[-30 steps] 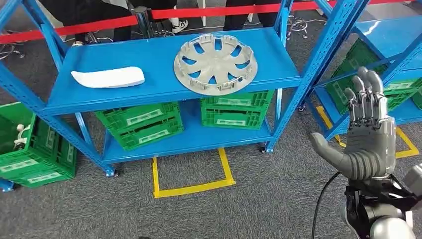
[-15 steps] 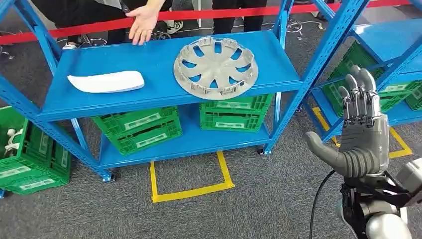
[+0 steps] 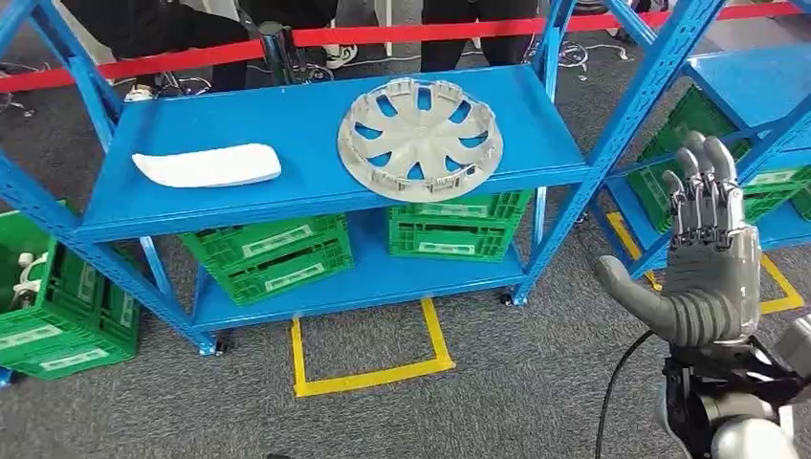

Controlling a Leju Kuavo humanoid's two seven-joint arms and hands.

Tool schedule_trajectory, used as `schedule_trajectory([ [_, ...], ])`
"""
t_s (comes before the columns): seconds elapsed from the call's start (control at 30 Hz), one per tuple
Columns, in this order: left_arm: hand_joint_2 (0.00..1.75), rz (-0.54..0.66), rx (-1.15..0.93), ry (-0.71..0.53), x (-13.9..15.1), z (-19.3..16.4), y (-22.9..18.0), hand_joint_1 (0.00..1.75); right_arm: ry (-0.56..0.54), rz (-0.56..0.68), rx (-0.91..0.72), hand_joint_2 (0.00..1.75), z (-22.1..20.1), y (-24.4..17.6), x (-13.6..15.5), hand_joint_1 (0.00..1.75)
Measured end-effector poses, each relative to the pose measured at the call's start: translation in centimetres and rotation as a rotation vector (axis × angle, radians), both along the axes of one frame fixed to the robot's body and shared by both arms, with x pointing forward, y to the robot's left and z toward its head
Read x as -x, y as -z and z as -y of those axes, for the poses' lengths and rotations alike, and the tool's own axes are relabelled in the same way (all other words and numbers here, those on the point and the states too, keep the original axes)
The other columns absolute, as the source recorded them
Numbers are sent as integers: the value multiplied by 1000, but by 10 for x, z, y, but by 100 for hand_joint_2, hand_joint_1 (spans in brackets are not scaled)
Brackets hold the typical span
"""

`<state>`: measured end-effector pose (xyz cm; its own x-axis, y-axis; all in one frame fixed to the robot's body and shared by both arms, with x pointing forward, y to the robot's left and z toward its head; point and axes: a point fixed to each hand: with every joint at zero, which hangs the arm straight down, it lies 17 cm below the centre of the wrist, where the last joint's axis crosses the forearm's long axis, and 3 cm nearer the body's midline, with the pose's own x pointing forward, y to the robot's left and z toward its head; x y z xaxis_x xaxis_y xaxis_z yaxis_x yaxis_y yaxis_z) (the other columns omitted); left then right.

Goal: Take the parts from the cabinet and place them on the table.

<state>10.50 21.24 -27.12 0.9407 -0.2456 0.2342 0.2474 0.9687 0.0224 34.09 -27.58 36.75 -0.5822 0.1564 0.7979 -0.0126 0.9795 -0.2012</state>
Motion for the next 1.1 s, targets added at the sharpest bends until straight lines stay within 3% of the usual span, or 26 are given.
schedule_trajectory([
  [1.1, 0, 3, 2, -1, -2, 1, -1, 0, -4, -7, 7, 175, -1, 3, -3, 0],
])
